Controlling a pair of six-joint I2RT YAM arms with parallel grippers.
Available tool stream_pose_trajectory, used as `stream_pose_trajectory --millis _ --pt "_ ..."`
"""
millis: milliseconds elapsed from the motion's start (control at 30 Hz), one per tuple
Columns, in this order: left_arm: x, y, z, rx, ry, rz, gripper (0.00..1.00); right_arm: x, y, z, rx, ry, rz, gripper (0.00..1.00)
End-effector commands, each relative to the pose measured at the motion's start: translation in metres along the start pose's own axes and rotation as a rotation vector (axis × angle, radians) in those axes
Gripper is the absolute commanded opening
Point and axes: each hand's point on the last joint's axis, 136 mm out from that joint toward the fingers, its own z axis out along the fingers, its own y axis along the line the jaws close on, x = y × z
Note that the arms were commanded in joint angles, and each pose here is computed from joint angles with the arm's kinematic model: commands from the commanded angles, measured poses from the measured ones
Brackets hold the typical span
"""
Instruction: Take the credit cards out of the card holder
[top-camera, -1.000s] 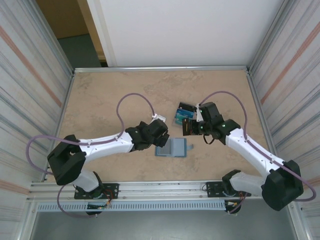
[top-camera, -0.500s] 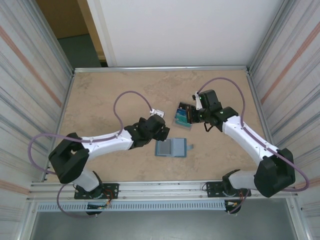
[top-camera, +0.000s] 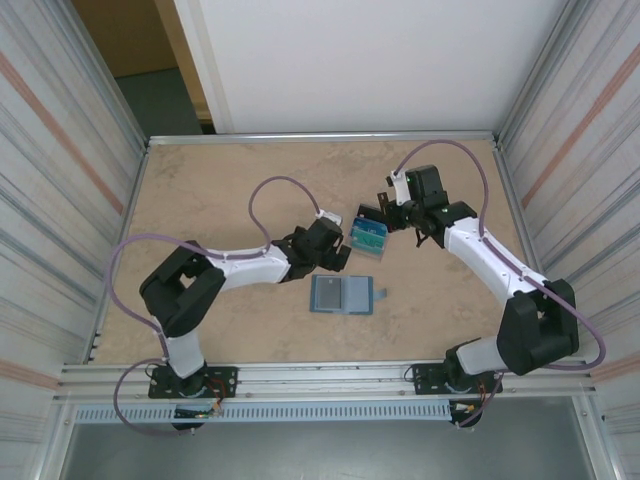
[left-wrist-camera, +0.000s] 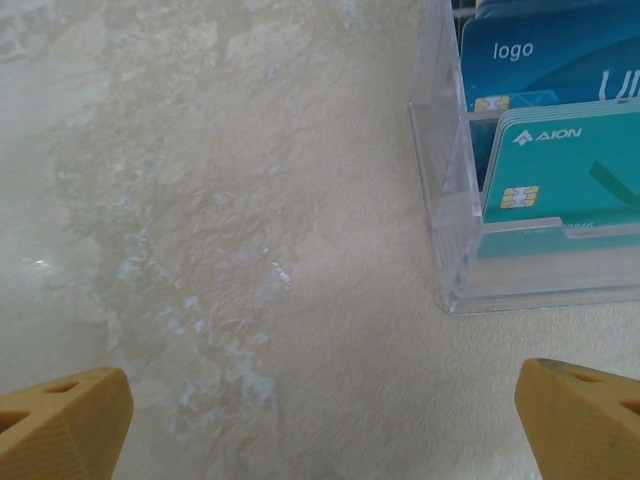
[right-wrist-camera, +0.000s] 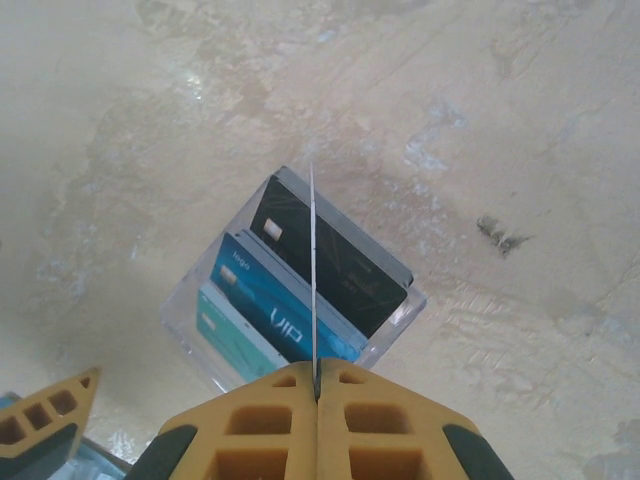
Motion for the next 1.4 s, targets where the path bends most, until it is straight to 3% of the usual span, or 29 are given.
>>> stream_pose_trajectory --millis 0,567,967,1367 --pt "-0.014 -0.004 0.008 0.027 -0.025 -0.003 0.99 -0.018 0.006 -0.003 -0.042 -0.047 -0.049 0.0" --pt "-0.022 0.001 0.036 0.053 -0.002 -0.035 0.99 -0.027 -0.007 0.021 0.016 -0.027 -0.232 0.0" --pt "-0.024 0.014 0.043 0.028 0.01 -0.062 0.99 -0.019 -0.019 0.057 0.008 0.04 -0.26 0.0" --pt "-0.028 0.017 0.037 0.021 0.002 -0.065 0.99 -0.004 -0.015 0.065 -0.052 0.099 -0.267 0.0"
